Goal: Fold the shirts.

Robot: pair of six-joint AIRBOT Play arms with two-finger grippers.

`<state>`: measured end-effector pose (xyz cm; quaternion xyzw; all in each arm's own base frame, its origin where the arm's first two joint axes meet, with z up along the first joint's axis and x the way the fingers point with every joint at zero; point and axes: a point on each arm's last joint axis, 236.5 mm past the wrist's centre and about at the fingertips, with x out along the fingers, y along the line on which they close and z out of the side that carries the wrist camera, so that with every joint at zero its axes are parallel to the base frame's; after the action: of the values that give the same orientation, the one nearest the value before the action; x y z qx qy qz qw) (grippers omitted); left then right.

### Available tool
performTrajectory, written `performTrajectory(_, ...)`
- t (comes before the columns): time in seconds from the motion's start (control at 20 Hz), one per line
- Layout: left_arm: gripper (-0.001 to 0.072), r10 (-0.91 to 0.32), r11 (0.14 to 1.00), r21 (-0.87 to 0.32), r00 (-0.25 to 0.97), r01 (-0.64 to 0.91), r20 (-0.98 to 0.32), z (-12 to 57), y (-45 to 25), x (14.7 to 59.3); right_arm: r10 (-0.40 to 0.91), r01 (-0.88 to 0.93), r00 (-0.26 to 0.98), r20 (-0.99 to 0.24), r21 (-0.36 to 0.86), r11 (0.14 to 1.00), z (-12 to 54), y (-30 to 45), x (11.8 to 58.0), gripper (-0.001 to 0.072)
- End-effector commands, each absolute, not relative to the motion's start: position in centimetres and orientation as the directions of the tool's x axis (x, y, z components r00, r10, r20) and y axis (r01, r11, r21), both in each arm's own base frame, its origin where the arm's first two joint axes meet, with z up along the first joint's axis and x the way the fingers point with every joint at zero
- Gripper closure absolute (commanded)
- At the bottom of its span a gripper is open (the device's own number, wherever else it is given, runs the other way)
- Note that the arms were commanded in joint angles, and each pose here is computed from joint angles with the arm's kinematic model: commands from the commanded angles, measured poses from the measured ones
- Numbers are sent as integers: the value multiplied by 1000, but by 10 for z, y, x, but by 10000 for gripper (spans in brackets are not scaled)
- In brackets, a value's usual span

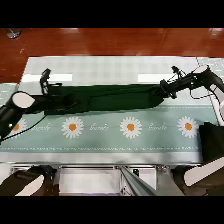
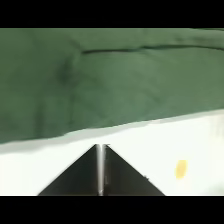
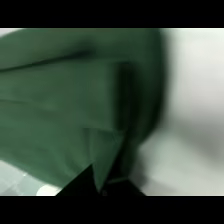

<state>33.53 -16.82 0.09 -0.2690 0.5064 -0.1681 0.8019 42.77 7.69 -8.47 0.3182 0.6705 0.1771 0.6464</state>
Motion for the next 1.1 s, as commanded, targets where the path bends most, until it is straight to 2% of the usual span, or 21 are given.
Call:
performTrajectory(0.0, 685, -626, 751, -653, 416, 94, -660, 9, -218, 341, 617, 126, 52, -786, 618, 776, -57, 74, 425, 684)
performTrajectory(0.15, 686, -664, 740, -627, 409, 241, -626, 29, -260, 357, 527, 45, 98, -844, 533, 845, -20, 57, 408, 684)
performTrajectory(0.45, 688, -711, 702, -662, 227, 262, -665, -13, -372, 374, 453, -48, 271, -850, 458, 888, 51, 59, 340, 684)
performTrajectory(0.6, 688, -718, 685, -681, 77, 259, -692, -50, -427, 354, 439, -55, 343, -830, 449, 892, 79, 62, 321, 684)
performTrajectory(0.85, 687, -702, 661, -702, -114, 264, -703, -87, -495, 289, 442, -81, 419, -793, 452, 888, 111, 68, 309, 684)
performTrajectory(0.95, 687, -709, 639, -708, -127, 301, -694, -81, -512, 277, 458, -87, 421, -783, 468, 879, 114, 72, 309, 683)
performTrajectory(1.05, 687, -732, 622, -719, -95, 309, -675, -63, -513, 294, 468, -89, 420, -777, 478, 874, 116, 75, 308, 683)
